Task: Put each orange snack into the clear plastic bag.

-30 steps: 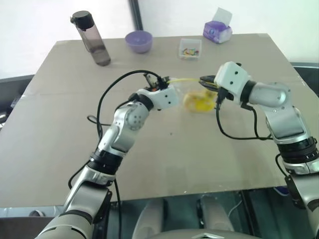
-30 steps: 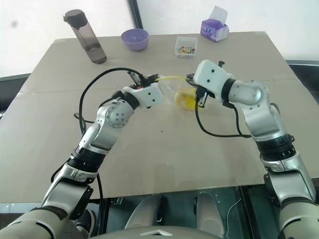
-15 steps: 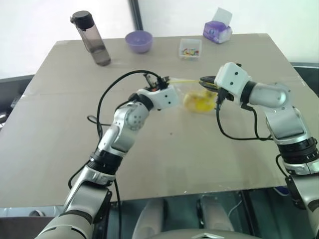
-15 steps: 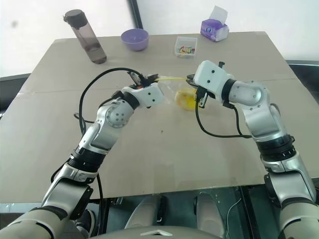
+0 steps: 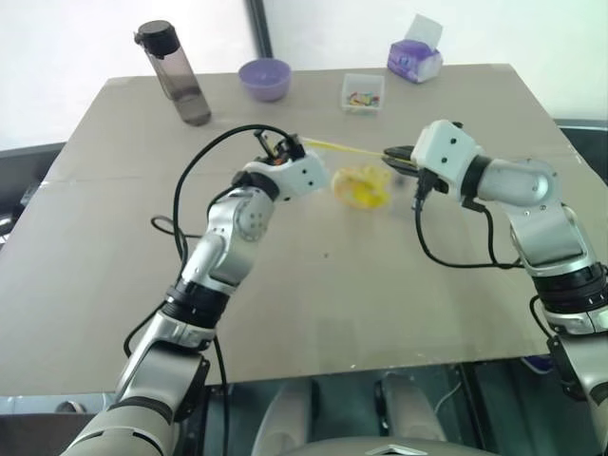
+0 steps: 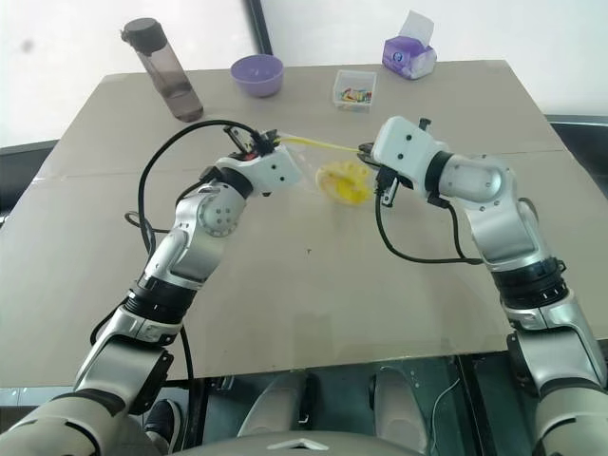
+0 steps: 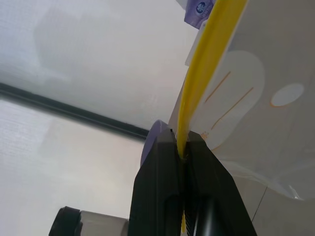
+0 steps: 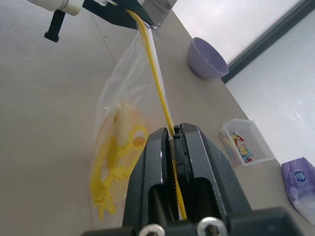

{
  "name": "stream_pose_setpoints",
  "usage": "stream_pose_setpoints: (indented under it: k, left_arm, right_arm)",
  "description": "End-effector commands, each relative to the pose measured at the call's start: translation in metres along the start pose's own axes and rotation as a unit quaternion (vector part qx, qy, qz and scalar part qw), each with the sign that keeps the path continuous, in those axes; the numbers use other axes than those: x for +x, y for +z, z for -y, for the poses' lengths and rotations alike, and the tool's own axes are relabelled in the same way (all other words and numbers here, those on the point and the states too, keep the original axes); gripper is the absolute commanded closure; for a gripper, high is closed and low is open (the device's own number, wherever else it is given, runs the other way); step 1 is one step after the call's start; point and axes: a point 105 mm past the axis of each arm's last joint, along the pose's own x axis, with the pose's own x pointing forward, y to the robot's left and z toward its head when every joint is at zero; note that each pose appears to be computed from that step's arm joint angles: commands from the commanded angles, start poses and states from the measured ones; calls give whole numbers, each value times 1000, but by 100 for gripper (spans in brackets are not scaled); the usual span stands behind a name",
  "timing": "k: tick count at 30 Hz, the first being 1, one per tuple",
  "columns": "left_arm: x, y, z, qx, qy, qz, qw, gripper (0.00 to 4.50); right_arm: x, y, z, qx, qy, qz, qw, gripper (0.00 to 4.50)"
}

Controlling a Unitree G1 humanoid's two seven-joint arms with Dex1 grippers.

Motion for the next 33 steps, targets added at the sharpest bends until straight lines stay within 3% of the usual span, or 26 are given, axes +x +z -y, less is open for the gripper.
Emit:
stream_pose_setpoints:
  k: [1, 8, 12, 17, 22, 28, 31, 33]
  left_arm:
    - [-3, -23, -20, 12, 37, -45, 998, 450]
    - [-2, -25, -18, 19, 27, -48, 998, 450]
    - [0, -20, -20, -15, 29, -39, 999, 450]
    - [27, 9, -45, -84, 64, 11, 994, 450]
    - [26, 20, -66, -85, 79, 43, 992, 450]
    - [-12, 21, 0, -136, -100, 47, 985, 450]
    - [-53, 24, 62, -215, -255, 29, 942, 450]
    - [-75, 23, 86, -242, -310, 7, 919, 450]
  right_arm:
    - [-13, 2, 15, -14, -32, -3, 999, 444]
    - [-14, 1, 17, -13, -37, -8, 999, 444]
    - [-13, -2, 22, -22, -53, -16, 998, 444]
    - [-4, -2, 76, -88, -185, -15, 979, 444]
    - [-11, 7, 92, -91, -209, 9, 974, 444]
    - [-20, -9, 27, 1, -71, 0, 998, 444]
    - [-24, -24, -17, 67, -9, -22, 997, 444]
    - [-25, -33, -40, 93, 15, -38, 995, 444]
